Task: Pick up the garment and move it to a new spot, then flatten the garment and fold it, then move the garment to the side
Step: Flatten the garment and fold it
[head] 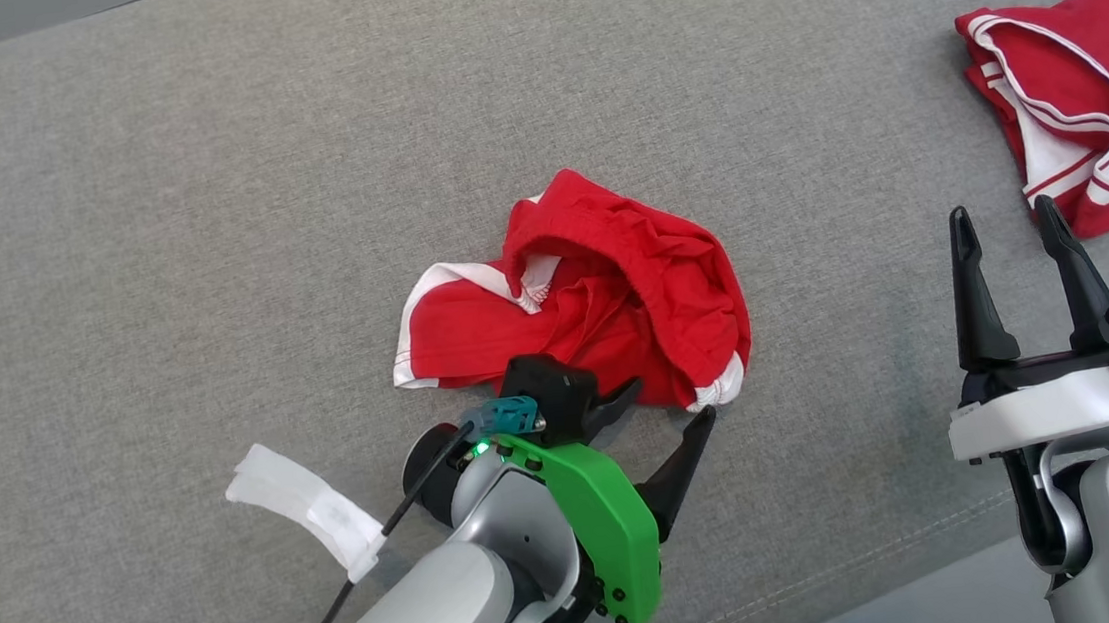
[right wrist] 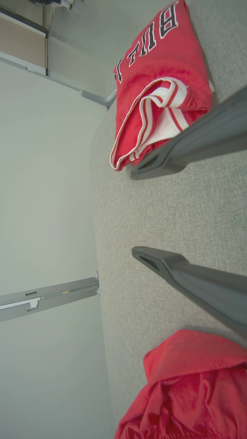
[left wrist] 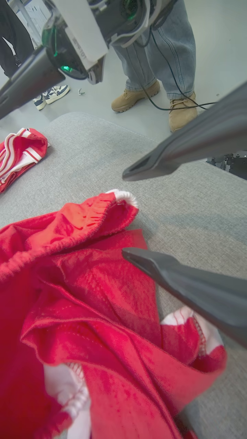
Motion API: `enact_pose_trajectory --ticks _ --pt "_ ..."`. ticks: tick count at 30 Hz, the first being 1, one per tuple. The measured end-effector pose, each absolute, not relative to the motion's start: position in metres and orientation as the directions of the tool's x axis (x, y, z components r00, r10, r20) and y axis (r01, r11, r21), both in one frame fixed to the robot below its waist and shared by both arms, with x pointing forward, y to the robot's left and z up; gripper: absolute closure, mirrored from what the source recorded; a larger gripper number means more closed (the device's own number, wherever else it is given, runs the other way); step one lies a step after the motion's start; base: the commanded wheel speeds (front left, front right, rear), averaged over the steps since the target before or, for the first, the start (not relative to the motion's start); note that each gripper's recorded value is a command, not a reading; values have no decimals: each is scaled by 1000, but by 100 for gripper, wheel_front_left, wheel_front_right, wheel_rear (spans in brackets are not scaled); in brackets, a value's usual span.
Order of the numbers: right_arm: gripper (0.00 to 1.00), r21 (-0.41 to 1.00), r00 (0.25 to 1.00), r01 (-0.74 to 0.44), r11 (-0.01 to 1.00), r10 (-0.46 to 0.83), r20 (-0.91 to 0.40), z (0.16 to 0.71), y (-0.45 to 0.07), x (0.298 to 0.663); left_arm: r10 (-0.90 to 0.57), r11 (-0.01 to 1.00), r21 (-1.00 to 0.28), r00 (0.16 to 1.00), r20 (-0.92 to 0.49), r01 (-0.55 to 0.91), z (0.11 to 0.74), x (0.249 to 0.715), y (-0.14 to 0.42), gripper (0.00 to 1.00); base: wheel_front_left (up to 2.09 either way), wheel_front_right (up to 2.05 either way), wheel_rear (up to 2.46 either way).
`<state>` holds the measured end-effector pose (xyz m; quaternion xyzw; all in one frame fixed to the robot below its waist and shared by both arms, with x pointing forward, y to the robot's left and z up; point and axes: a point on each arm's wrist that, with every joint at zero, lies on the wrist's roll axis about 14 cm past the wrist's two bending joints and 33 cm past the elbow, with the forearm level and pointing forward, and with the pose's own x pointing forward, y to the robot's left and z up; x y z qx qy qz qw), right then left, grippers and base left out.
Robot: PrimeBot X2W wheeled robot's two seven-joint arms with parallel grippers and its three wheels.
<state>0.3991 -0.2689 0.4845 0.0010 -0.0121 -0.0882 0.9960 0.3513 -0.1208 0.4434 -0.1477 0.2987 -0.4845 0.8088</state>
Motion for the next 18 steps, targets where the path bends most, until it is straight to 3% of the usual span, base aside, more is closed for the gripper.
enact_pose_trajectory --ticks 12,13,15,16,18 --pt "0 -3 966 258 966 -258 -3 479 -292 381 -888 445 -537 276 -367 717 425 346 -142 0 0 0 0" --pt "0 0 964 265 964 -265 -5 479 -294 380 -888 445 -535 276 -368 718 423 347 -143 24 0 0 0" --pt "0 1 961 277 961 -277 -9 478 -297 377 -888 446 -525 281 -365 725 422 351 -146 90 0 0 0" --pt "0 0 959 282 959 -282 -11 478 -298 376 -889 444 -525 285 -357 726 424 354 -147 100 0 0 0" --pt "0 1 956 292 956 -292 -12 478 -301 373 -894 434 -519 278 -352 736 424 355 -150 100 0 0 0"
